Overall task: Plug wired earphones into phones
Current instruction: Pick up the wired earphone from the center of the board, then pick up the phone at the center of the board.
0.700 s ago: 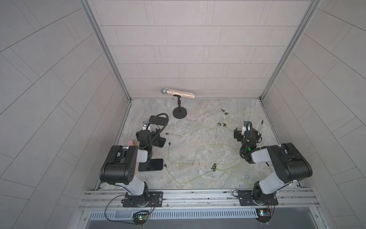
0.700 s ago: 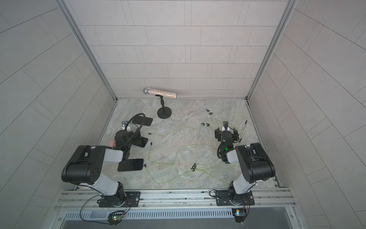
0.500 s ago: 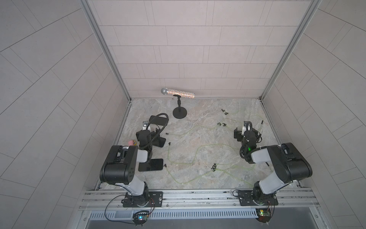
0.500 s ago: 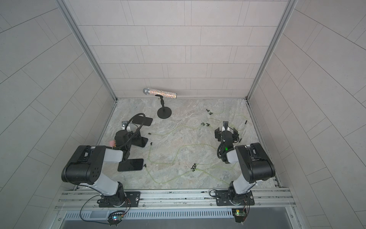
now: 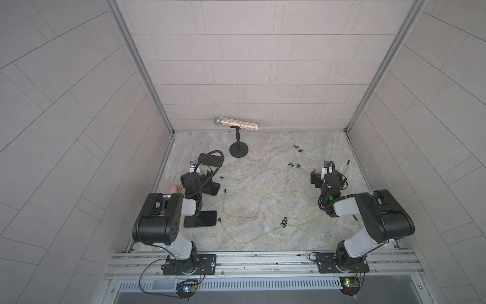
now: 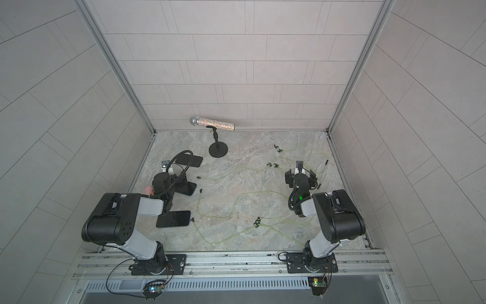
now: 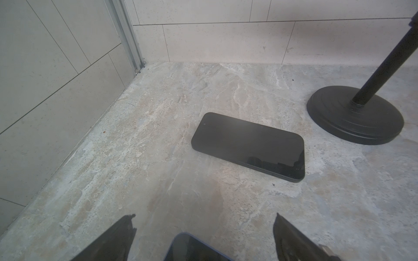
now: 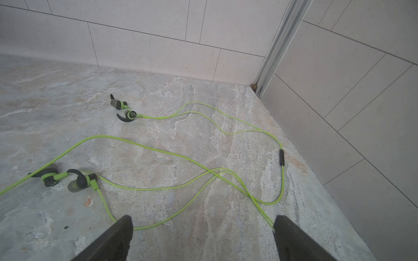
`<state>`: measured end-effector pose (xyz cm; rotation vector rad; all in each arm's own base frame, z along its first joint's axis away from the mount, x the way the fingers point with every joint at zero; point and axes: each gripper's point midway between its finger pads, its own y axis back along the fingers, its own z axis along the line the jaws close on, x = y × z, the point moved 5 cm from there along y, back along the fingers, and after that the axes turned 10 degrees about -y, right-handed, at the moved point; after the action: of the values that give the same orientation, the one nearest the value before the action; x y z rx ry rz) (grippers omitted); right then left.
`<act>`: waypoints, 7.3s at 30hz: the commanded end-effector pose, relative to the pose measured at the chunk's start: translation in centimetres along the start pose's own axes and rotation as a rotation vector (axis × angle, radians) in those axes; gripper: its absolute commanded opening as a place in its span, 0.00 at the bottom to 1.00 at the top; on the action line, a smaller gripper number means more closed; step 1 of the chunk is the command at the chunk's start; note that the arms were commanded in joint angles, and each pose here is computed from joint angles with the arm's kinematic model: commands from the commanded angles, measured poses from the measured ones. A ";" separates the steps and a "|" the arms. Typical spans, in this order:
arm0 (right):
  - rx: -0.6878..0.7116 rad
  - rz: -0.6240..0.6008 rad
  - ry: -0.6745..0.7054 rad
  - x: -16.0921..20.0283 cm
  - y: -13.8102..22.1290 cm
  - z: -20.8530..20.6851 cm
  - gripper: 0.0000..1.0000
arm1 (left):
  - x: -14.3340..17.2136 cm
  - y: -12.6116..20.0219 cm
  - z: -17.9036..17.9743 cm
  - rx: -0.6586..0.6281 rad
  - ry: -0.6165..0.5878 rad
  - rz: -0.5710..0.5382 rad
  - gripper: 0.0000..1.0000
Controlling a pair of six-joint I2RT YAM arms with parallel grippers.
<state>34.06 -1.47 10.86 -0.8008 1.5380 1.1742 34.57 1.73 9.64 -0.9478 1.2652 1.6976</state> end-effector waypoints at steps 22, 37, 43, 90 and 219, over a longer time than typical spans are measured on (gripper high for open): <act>-0.112 0.099 -0.439 -10.3 12.6 -2.0 0.94 | -6.2 10.6 3.2 0.110 1.006 -0.247 1.00; -0.714 0.524 -0.432 -7.3 19.7 14.9 0.79 | 0.2 18.3 3.5 -0.169 0.876 0.651 1.00; -0.913 0.707 -0.193 -2.3 25.0 25.2 0.74 | 1.0 18.3 2.8 -0.161 0.932 0.702 1.00; -0.935 1.031 -0.035 11.7 26.8 41.4 0.22 | 3.9 22.6 6.7 -0.553 0.909 0.696 0.99; -1.084 0.790 -0.226 9.9 25.5 37.3 0.00 | 11.6 14.8 -2.1 -0.515 1.247 1.209 0.82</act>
<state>19.80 41.94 7.90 -0.6777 0.9568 2.6791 17.74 -0.98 5.87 -1.9545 2.6469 2.4018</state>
